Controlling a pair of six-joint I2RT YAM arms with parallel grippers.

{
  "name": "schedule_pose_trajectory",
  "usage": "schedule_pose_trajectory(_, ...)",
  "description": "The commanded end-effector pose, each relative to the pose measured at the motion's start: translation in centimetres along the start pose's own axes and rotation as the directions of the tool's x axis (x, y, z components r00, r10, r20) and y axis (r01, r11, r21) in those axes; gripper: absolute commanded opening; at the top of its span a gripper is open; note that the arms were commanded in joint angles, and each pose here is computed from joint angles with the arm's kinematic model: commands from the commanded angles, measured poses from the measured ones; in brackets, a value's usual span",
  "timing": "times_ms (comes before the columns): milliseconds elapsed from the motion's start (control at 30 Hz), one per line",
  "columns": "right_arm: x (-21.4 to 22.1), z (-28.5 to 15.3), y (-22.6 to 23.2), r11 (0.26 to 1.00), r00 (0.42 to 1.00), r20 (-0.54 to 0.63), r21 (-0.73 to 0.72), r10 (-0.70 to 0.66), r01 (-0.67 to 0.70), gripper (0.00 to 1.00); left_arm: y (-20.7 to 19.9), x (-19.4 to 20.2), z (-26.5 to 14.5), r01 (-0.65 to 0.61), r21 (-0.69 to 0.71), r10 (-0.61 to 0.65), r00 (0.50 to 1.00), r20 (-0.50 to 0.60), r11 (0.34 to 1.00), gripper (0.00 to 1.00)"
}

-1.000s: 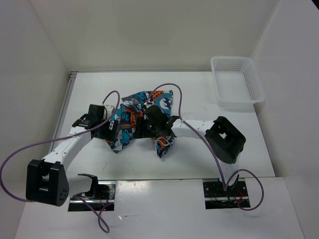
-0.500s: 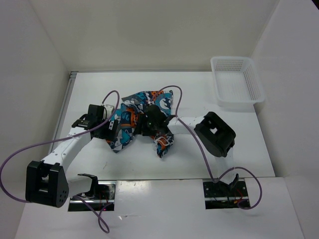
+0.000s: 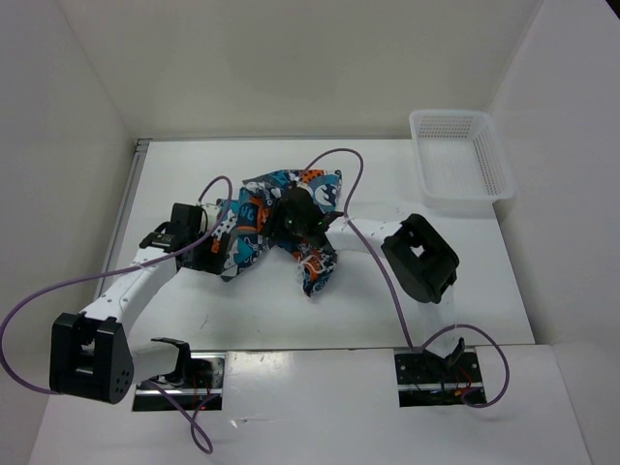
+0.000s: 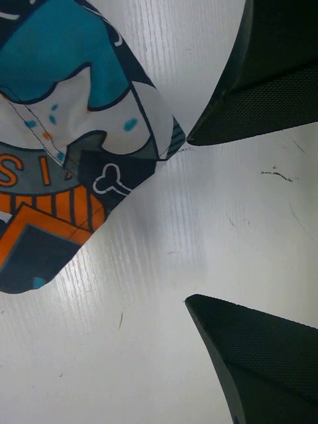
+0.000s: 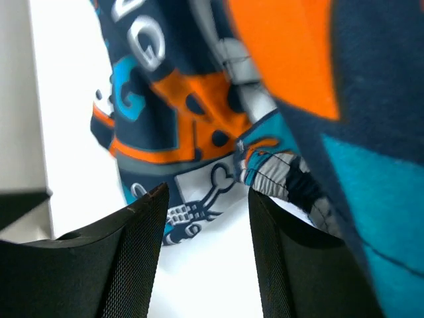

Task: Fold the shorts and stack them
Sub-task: Flatten the shorts out

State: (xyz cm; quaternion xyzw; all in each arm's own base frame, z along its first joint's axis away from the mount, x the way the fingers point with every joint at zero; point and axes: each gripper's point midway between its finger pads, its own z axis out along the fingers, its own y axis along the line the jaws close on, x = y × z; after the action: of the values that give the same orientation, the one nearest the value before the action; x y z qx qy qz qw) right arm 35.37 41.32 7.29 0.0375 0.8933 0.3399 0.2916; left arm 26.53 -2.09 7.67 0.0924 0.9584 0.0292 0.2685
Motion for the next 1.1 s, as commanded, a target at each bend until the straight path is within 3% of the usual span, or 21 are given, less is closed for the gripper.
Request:
schedule_pose_trajectory(0,-5.2,-1.3,0.4,0.996,0.976,0.212,0.058,0.049,-0.062,0.57,0.0,0.1,0.0,-0.005,-0.005,0.005,1.000,0.004,1.000,1.00)
schedule_pose_trajectory(100,-6.3,-2.1,-0.7,0.989,0.958,0.279,0.116,0.060,-0.095,0.57,0.0,0.1,0.0,-0.005,-0.005,0.005,1.000,0.004,1.000,1.00)
schedule_pose_trajectory(267,-6.2,0.9,-3.6,0.960,0.970,0.234,0.253,0.063,-0.123,0.53,0.0,0.4,0.3,-0.007,-0.004,0.007,1.000,-0.014,1.000,1.00)
schedule_pose_trajectory(333,-6.7,1.1,-4.1,0.946,0.956,0.276,0.273,0.095,-0.173,0.50,-0.2,0.4,0.3,-0.007,0.006,0.007,1.000,-0.014,1.000,1.00)
schedule_pose_trajectory(467,-8.0,0.9,-6.1,0.917,0.924,0.366,0.321,0.110,-0.236,0.36,-0.3,0.4,0.3,-0.007,0.015,0.007,1.000,-0.013,1.000,1.00)
schedule_pose_trajectory(633,-6.7,3.3,-10.0,0.877,0.949,0.292,0.418,0.118,-0.238,0.23,-0.5,0.8,0.4,-0.007,0.025,0.008,1.000,-0.022,1.000,1.00)
schedule_pose_trajectory(800,-6.6,4.3,-9.8,0.890,0.960,0.247,0.397,0.132,-0.224,0.00,-0.5,0.8,0.4,-0.007,0.025,0.008,1.000,-0.022,1.000,1.00)
schedule_pose_trajectory(1000,-6.3,2.4,-9.6,0.910,0.978,0.201,0.393,0.055,-0.132,0.00,-0.4,0.8,0.4,-0.007,0.015,0.008,1.000,-0.022,1.000,1.00)
schedule_pose_trajectory(1067,-7.2,-0.4,-7.1,0.944,0.982,0.189,0.322,0.004,-0.066,0.00,-0.3,0.5,0.1,-0.007,0.015,0.007,1.000,-0.013,1.000,1.00)
